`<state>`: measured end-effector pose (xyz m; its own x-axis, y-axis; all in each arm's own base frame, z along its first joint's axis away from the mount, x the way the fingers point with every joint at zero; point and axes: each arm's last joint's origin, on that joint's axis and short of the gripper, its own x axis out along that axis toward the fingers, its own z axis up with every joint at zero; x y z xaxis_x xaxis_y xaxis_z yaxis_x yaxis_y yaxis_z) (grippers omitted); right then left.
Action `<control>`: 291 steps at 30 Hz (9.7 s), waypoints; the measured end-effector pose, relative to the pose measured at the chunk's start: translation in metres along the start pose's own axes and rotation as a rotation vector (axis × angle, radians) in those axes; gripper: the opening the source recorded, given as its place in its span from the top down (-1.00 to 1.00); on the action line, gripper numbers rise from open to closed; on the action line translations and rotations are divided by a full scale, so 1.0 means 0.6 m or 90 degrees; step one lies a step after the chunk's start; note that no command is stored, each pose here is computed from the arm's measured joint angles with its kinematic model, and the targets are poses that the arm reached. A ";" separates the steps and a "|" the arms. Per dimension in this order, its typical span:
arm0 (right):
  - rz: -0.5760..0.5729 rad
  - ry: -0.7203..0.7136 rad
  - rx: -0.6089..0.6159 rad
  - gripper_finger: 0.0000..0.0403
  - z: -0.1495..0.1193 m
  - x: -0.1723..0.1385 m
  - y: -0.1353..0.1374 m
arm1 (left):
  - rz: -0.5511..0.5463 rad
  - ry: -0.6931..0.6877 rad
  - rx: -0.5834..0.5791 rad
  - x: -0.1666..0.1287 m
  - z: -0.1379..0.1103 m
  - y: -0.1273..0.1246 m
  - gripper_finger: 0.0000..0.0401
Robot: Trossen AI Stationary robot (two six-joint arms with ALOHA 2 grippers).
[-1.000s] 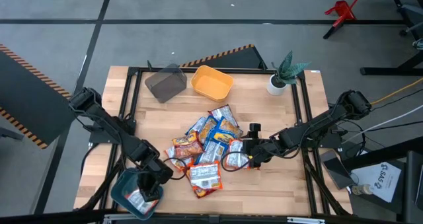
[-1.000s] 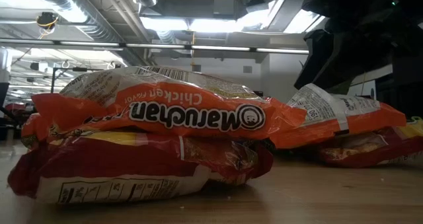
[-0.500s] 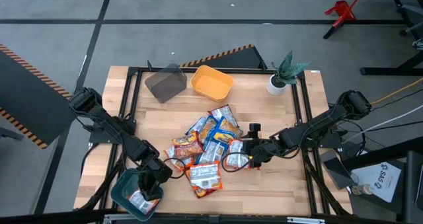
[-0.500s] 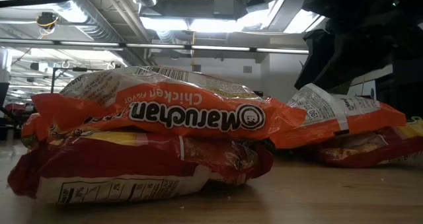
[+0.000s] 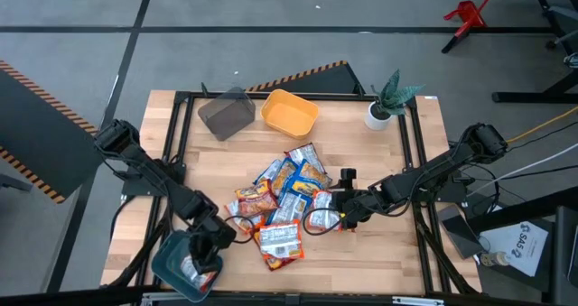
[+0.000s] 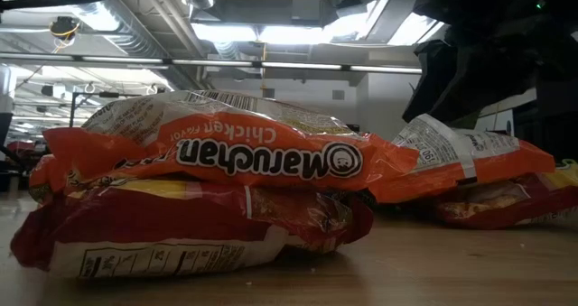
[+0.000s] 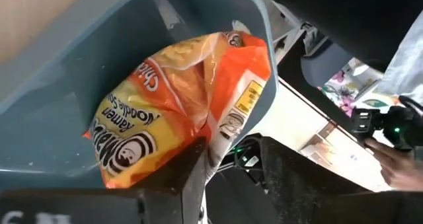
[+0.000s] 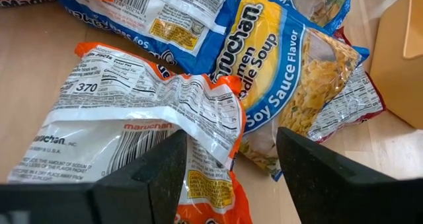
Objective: Sort Maruchan noodles
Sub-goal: Put the orange noodle pack into the blue bin
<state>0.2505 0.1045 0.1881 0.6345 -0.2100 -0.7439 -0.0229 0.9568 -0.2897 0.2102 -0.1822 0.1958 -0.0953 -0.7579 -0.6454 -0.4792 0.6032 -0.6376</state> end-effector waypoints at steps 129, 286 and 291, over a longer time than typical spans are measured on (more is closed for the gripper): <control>0.242 -0.108 0.719 -0.10 0.078 0.070 0.146 | -0.171 -0.664 -0.114 -0.026 0.056 -0.033 0.21; 0.436 -0.146 0.601 -0.10 0.168 0.133 0.050 | -0.199 -0.602 -0.043 -0.027 0.120 -0.028 0.98; 0.406 -0.113 0.558 -0.10 0.167 0.112 0.020 | -0.224 -0.603 -0.034 -0.044 0.106 -0.038 0.99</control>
<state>0.3699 0.1222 0.1949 0.8049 0.3392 -0.4869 0.1252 0.7050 0.6981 0.2792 -0.1601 0.2005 0.7794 -0.3667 -0.5080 -0.3880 0.3541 -0.8509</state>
